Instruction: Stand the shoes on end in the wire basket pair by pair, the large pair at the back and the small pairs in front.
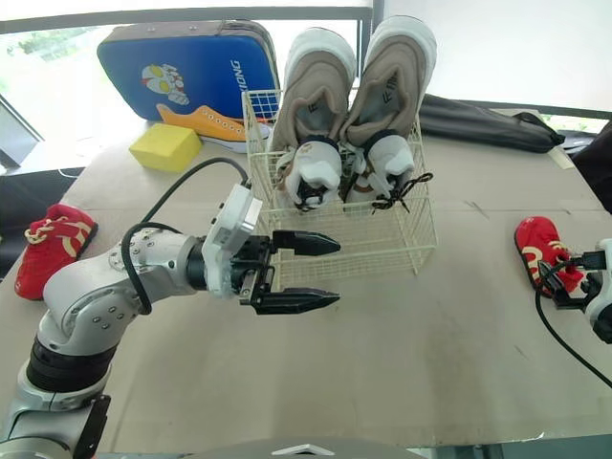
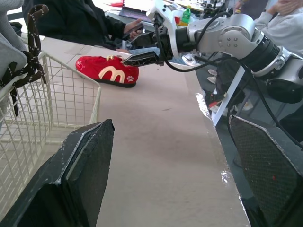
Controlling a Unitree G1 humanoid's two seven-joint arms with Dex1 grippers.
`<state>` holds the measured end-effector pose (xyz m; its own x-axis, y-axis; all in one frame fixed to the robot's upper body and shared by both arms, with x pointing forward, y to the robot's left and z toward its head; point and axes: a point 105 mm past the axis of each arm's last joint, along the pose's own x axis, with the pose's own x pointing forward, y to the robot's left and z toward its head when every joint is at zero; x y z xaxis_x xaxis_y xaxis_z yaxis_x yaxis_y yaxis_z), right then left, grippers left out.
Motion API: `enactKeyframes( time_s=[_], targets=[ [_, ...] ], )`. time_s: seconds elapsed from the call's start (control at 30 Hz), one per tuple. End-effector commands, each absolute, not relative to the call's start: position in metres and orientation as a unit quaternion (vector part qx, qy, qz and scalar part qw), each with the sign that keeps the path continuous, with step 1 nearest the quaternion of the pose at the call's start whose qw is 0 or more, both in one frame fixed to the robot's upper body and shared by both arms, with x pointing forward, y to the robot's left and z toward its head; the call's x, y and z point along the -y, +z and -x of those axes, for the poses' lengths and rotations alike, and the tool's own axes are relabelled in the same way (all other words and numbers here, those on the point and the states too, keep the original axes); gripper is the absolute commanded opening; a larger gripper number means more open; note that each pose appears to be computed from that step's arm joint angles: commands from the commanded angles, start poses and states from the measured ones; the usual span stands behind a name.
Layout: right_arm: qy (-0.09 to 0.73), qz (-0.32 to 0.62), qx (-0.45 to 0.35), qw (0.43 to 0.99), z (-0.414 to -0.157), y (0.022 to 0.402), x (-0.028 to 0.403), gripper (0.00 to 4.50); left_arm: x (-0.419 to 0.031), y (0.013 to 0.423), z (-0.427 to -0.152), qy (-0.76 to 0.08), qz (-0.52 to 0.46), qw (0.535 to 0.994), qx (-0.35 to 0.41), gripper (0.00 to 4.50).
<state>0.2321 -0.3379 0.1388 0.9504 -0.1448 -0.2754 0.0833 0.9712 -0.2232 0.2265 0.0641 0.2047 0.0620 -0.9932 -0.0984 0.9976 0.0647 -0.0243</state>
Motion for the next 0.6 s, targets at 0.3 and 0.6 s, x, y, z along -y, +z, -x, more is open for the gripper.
enactKeyframes(
  time_s=[0.3, 0.6],
  targets=[
    [-0.081, 0.069, -0.195, 0.975, -0.239, 0.116, 0.347, 4.50, -0.061, 0.208, -0.222, -0.710, -0.040, 0.703, -0.035, 4.28],
    [-0.078, 0.039, -0.217, 0.972, -0.259, 0.097, 0.349, 3.13, -0.061, 0.212, -0.224, -0.703, -0.055, 0.709, -0.033, 4.50]
  ],
)
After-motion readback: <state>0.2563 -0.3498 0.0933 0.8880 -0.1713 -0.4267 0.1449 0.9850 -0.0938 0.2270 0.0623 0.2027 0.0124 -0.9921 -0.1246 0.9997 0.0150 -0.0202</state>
